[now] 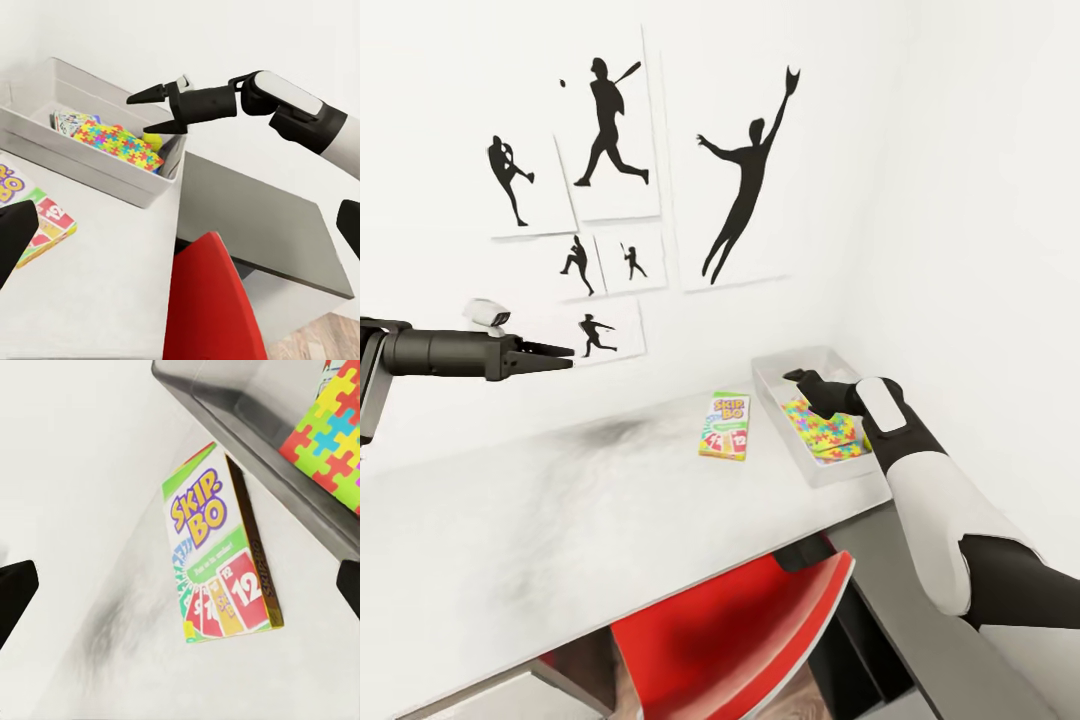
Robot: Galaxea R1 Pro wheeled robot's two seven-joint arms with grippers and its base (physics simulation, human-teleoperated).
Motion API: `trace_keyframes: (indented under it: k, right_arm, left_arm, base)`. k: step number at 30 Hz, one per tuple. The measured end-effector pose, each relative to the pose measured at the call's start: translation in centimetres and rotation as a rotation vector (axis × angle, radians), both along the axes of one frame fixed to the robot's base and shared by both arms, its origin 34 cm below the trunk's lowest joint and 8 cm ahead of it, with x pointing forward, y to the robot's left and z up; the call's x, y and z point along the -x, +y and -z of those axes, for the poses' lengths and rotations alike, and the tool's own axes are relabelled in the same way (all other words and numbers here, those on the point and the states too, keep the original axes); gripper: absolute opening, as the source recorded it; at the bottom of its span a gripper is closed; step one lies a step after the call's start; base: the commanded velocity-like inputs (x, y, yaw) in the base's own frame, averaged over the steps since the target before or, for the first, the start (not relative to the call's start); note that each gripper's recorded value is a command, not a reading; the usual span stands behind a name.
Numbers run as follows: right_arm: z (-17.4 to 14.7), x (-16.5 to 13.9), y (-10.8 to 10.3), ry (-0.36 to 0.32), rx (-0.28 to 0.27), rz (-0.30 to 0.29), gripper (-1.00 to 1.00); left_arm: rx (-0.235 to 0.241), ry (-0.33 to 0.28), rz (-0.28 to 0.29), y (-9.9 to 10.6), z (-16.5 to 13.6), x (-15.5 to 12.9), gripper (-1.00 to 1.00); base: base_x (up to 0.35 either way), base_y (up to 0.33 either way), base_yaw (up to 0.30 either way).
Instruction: Put all the toys in the child's room - the three board games (two on the bed and one on the table), the two jigsaw puzzles on the table, and the tennis ball on the table - inside the toy box on the table in the child's room.
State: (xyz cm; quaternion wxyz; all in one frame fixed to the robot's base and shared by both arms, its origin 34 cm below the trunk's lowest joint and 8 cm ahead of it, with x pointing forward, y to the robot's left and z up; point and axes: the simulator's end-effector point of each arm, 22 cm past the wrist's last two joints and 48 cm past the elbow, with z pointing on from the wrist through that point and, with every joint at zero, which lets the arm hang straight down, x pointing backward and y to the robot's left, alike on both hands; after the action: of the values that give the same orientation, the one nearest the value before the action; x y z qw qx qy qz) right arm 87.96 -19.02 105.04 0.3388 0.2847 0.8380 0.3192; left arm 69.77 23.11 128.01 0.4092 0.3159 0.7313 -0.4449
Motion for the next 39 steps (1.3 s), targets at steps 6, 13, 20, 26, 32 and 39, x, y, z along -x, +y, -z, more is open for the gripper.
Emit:
trace_keyframes:
  k: [6, 13, 20, 26, 32, 39]
  right_arm:
    - [-0.06, -0.01, -0.43, 0.000, 0.002, 0.003, 1.00]
    - [-0.04, 0.01, -0.40, 0.001, 0.003, 0.002, 1.00]
    - [0.32, 0.16, -0.71, 0.018, 0.015, 0.011, 1.00]
    - [0.42, 0.20, -0.79, 0.023, 0.018, 0.014, 1.00]
    - [0.38, 0.18, -0.97, 0.023, 0.020, 0.016, 1.00]
    - [0.02, 0.18, -0.78, 0.018, 0.018, 0.014, 1.00]
  left_arm:
    - [0.000, 0.000, -0.001, 0.01, -0.02, 0.00, 1.00]
    - [0.000, 0.002, -0.001, 0.02, 0.00, 0.00, 1.00]
    - [0.006, 0.012, -0.003, 0.08, 0.02, -0.02, 1.00]
    - [0.006, 0.014, -0.004, 0.07, 0.04, -0.02, 1.00]
    - [0.007, 0.014, -0.005, 0.09, 0.01, -0.02, 1.00]
    - [0.007, 0.011, -0.005, 0.10, -0.19, 0.08, 1.00]
  base:
    - [0.000, 0.000, 0.012]
    - [0.000, 0.000, 0.001]
    - [0.000, 0.000, 0.000]
    - [0.000, 0.000, 0.000]
    - [0.000, 0.000, 0.000]
    - [0.000, 0.000, 0.000]
